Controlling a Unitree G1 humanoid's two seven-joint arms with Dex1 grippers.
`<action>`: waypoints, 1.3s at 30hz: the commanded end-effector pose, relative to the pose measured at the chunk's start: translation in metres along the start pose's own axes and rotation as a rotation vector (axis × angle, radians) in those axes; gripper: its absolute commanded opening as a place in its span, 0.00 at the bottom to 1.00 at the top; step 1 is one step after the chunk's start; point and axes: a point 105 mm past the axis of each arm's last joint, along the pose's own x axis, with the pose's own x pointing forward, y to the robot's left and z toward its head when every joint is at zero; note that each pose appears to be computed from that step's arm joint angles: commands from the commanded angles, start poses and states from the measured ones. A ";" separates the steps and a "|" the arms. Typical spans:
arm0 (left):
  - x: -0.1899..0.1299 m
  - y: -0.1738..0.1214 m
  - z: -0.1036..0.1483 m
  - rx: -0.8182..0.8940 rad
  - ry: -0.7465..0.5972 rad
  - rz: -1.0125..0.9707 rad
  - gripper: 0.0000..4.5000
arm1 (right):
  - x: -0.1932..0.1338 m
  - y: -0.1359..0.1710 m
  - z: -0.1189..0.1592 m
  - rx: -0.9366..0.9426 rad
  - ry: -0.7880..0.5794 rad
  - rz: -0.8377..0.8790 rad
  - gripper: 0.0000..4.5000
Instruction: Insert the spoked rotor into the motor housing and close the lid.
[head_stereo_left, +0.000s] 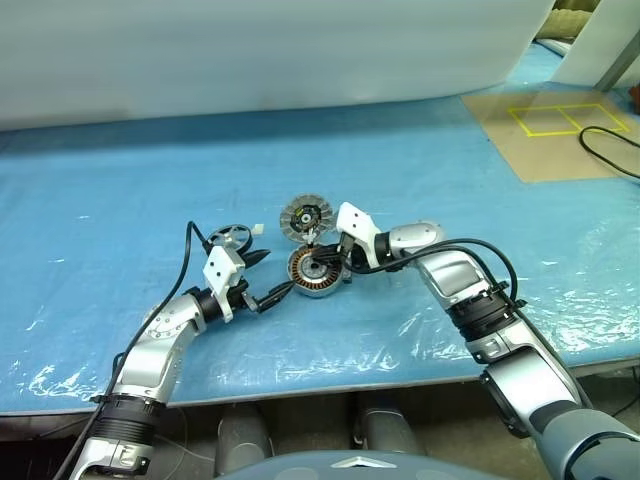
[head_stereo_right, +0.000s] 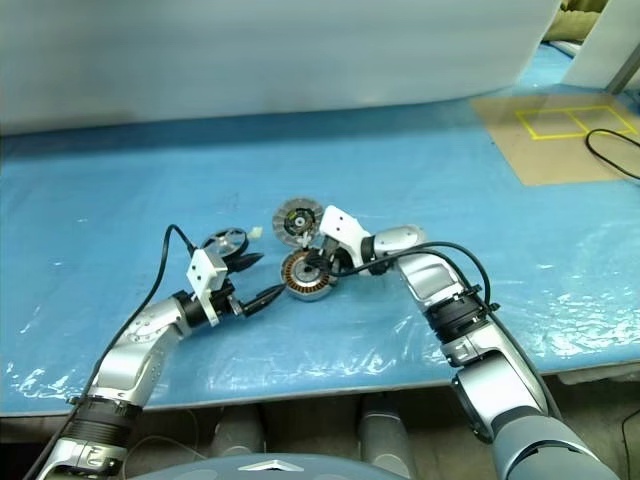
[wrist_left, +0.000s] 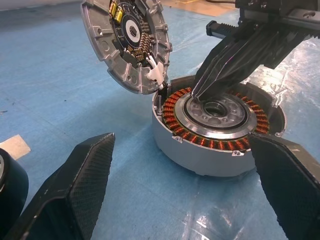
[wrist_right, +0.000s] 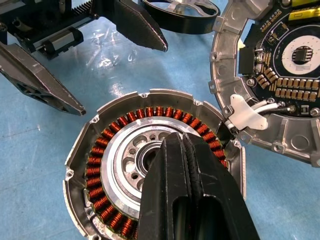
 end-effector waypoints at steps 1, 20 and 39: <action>-0.006 0.002 0.009 0.015 -0.034 0.020 1.00 | -0.001 0.000 0.013 0.012 -0.090 0.001 0.00; -0.032 0.001 -0.005 -0.152 -0.009 0.194 1.00 | -0.007 -0.008 0.019 0.017 -0.260 -0.074 0.00; -0.035 0.024 -0.009 -0.529 -0.048 0.406 1.00 | -0.018 0.002 0.018 -0.055 -0.283 -0.051 0.00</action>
